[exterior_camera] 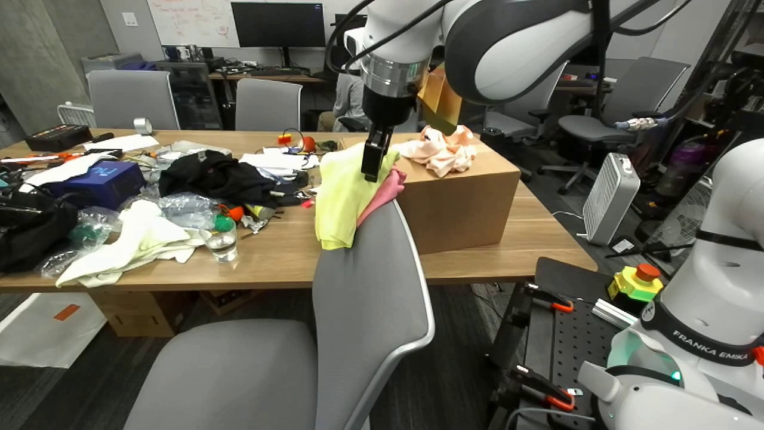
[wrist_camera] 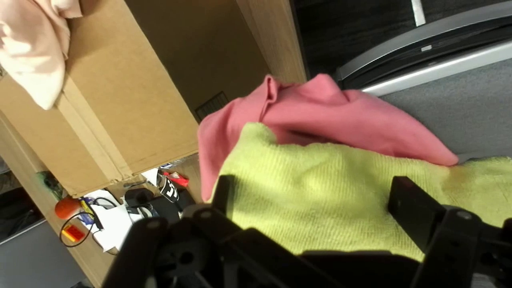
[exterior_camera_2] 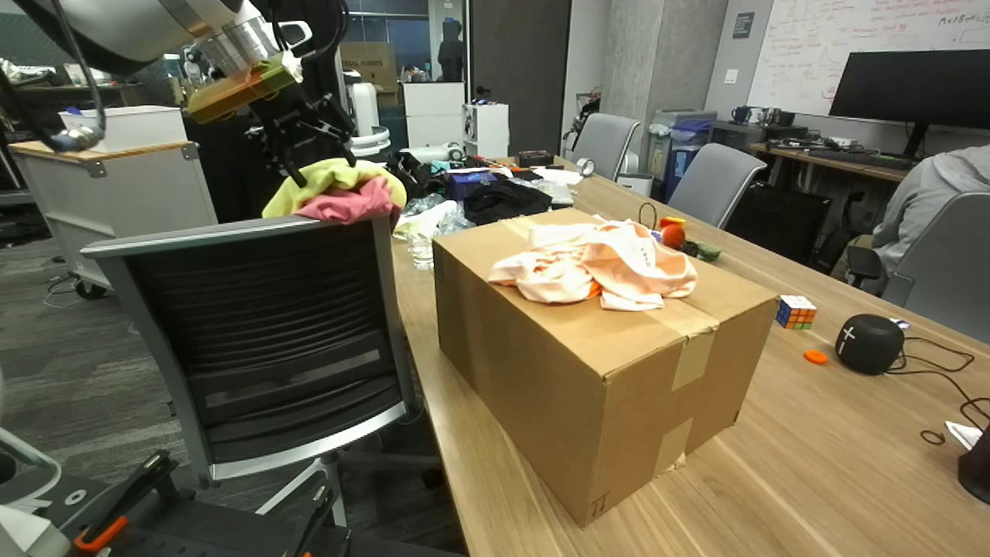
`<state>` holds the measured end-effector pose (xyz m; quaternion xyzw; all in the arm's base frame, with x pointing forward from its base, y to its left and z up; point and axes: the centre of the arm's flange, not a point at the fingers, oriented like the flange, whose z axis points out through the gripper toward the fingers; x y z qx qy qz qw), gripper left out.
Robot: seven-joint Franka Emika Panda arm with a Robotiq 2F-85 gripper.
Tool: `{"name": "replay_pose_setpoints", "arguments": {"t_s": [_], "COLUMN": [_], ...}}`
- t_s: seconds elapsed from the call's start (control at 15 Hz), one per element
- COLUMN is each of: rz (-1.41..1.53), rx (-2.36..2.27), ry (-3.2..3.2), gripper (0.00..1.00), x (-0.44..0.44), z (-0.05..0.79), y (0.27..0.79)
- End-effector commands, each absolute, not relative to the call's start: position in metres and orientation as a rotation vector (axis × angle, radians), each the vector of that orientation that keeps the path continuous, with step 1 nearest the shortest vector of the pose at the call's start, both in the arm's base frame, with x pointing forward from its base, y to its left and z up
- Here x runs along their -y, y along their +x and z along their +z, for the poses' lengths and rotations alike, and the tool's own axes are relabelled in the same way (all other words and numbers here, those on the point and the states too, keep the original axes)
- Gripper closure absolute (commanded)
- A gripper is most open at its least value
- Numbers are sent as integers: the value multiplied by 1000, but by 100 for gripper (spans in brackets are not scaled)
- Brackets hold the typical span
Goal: Move the orange and green shirts from the chair to the box
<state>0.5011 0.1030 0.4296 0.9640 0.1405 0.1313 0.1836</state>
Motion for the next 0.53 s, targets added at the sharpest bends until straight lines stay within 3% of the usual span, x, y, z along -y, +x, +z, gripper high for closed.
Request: {"name": "replay_pose_setpoints", "arguments": {"t_s": [0.0, 0.07, 0.13, 0.47], "rz": [418, 420, 424, 443], "rx": [-367, -361, -355, -327], "ry": [2703, 2701, 2703, 2713], "gripper": [25, 25, 32, 73], "x": [-101, -101, -101, -101], "z": [426, 426, 426, 429], "y": [505, 505, 505, 506]}}
